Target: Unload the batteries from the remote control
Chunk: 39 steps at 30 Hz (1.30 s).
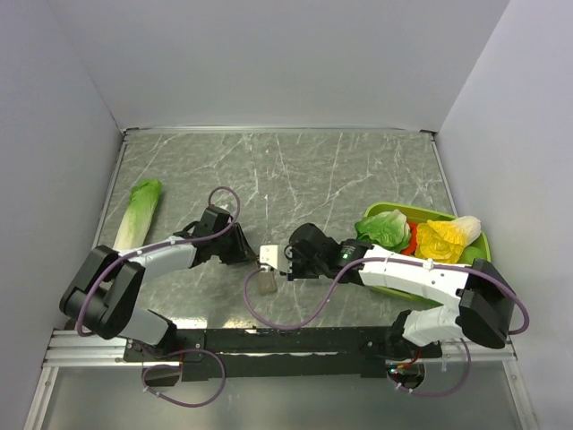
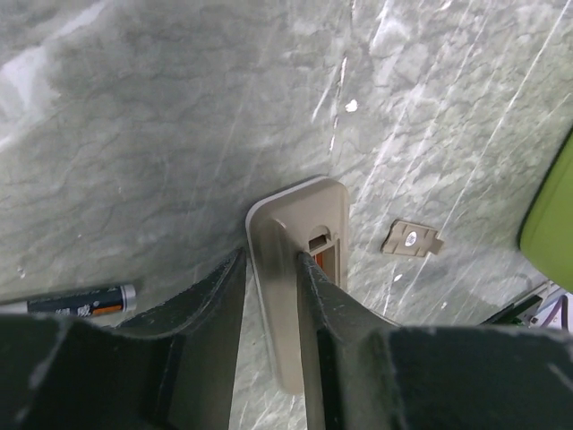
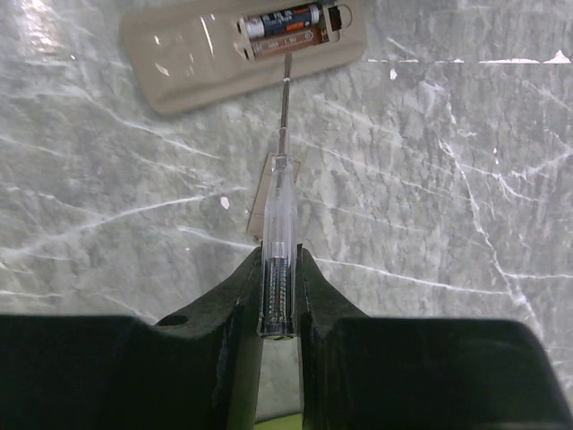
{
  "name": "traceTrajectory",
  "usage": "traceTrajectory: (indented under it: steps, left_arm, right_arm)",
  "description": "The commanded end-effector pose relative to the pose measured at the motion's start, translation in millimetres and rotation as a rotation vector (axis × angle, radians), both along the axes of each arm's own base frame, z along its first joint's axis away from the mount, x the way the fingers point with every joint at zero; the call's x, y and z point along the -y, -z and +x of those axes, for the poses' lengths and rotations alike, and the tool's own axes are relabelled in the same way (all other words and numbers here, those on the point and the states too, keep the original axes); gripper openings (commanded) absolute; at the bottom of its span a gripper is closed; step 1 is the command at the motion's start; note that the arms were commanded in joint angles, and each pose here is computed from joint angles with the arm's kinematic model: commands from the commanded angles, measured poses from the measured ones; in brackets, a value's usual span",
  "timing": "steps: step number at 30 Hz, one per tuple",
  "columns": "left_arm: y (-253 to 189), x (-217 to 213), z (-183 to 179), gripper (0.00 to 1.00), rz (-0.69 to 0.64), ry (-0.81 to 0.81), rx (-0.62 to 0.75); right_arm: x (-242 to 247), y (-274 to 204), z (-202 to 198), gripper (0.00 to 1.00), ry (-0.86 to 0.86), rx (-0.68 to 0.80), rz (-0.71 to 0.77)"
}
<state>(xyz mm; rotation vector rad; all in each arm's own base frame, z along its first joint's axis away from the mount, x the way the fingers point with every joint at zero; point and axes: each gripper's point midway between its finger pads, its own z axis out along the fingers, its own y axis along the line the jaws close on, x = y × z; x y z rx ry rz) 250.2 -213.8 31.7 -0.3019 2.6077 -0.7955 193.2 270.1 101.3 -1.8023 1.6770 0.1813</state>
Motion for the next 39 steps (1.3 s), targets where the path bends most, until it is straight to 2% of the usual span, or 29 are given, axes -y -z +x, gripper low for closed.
traceTrajectory:
  steps: [1,24,39]
  left_arm:
    - [-2,8,6,0.33,-0.032,0.029,0.028]
    - [1,14,0,0.29,-0.077,0.045,0.014]
    - [6,13,-6,0.23,-0.086,0.038,-0.011]
  right_arm:
    - [-7,-14,12,0.00,-0.037,0.059,-0.019]
    - [-27,5,15,0.00,-0.078,0.015,-0.053]
    - [-31,27,9,0.00,-0.076,-0.036,-0.001]
